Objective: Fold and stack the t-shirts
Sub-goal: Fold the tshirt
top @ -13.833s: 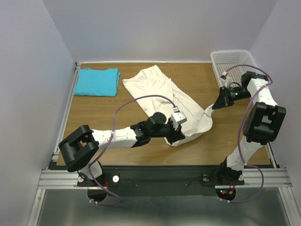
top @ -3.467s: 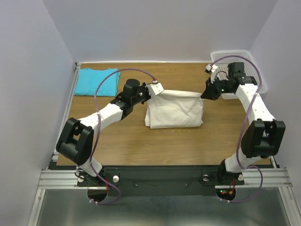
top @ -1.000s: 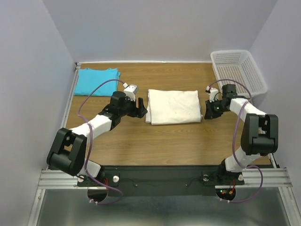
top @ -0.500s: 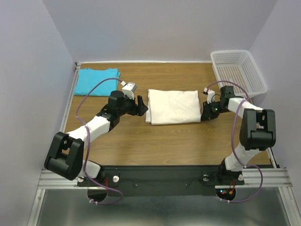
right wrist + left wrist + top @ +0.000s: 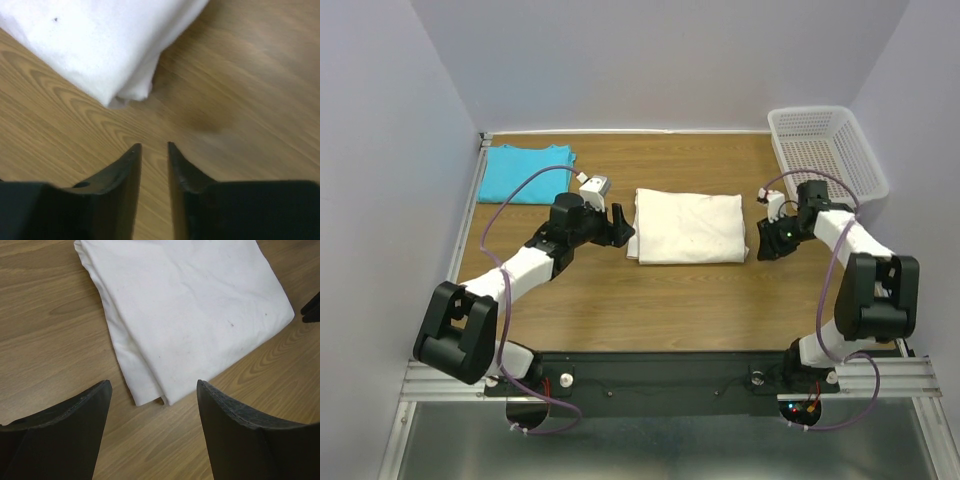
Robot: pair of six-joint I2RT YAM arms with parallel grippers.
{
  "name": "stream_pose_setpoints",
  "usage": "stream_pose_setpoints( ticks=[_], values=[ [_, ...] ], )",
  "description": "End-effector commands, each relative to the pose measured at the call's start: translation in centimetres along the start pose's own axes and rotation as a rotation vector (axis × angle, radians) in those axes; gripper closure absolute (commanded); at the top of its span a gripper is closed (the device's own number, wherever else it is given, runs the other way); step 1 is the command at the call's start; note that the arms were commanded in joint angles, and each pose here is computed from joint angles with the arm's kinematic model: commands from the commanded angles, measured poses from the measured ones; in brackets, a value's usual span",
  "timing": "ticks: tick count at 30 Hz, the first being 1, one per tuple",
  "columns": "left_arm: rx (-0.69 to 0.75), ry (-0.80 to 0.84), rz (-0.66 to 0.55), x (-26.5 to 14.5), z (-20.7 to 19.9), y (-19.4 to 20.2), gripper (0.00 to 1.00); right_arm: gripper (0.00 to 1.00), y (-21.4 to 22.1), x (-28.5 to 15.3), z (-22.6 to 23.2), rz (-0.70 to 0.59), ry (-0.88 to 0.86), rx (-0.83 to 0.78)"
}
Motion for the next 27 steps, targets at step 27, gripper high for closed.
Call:
stream_pose_setpoints(
  ticks=[27],
  values=[
    [-0.046, 0.095, -0.054, -0.4, -1.1, 0.2, 0.2, 0.82, -0.4, 5.7, -1.7, 0.057, -0.129, 0.306]
  ],
)
Point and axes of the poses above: each gripper's point midway between its finger pads, its own x axis out along the fingers, its own z axis along the line the jaws close on, y = z × x, the point moved 10 cm from there along -x, back along the fingers, and after that the axes turned 10 degrees about x, right-handed, at the moved point
